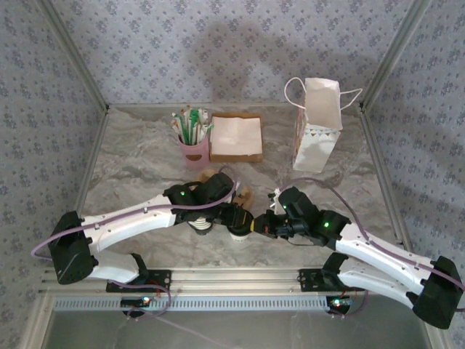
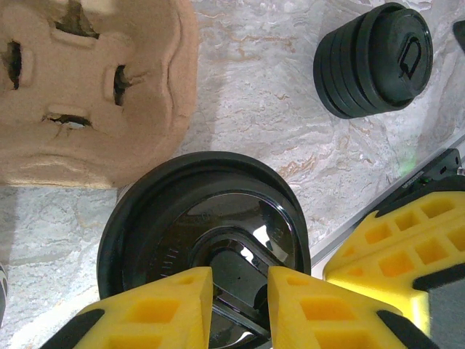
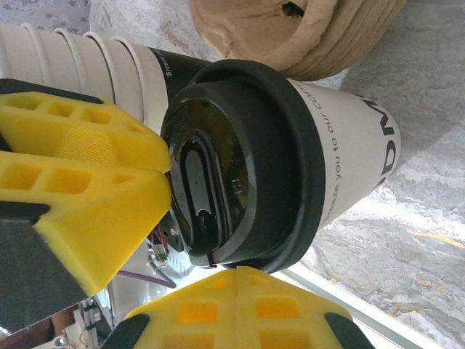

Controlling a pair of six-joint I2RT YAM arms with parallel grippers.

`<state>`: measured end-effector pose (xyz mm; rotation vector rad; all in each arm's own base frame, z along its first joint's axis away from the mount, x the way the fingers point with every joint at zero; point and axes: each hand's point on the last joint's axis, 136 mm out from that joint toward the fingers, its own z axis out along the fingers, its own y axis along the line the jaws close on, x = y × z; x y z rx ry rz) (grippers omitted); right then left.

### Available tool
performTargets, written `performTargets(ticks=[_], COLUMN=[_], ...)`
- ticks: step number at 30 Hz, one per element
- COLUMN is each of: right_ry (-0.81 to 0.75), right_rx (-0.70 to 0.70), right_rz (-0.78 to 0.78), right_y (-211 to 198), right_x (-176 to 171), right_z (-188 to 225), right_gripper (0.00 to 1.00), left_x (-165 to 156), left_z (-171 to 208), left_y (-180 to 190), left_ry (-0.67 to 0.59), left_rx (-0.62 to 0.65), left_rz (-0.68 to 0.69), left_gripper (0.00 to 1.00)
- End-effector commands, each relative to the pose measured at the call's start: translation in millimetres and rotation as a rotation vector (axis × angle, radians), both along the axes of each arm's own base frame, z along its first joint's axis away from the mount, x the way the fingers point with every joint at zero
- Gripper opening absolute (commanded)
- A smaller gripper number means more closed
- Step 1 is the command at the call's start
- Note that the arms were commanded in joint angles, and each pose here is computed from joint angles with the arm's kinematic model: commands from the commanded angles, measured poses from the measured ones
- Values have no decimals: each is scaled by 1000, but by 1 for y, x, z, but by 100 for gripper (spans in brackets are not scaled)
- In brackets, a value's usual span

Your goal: Pack the takeout coffee

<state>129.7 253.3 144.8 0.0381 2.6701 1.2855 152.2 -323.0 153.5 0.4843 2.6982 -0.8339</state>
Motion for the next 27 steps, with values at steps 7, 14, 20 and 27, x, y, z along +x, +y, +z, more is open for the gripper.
performTargets(ticks=[7, 14, 20, 27], right_ry=[9, 15, 36, 57], right_rx=[15, 17, -12, -47], right_rz=[-85, -94, -105, -127], right_y=[-1, 1, -3, -10], right_x=[8, 8, 6, 4], right_z=[-4, -7, -19, -34], right_gripper=[0, 0, 0, 0], left_x=[-5, -6, -7, -7], left_z=[1, 1, -1, -3], left_y=[8, 9, 8, 9], left_ry=[3, 0, 2, 4], left_rx=[14, 21, 26, 34], left_rz=[5, 1, -2, -2], left_gripper=[28, 29, 29, 28])
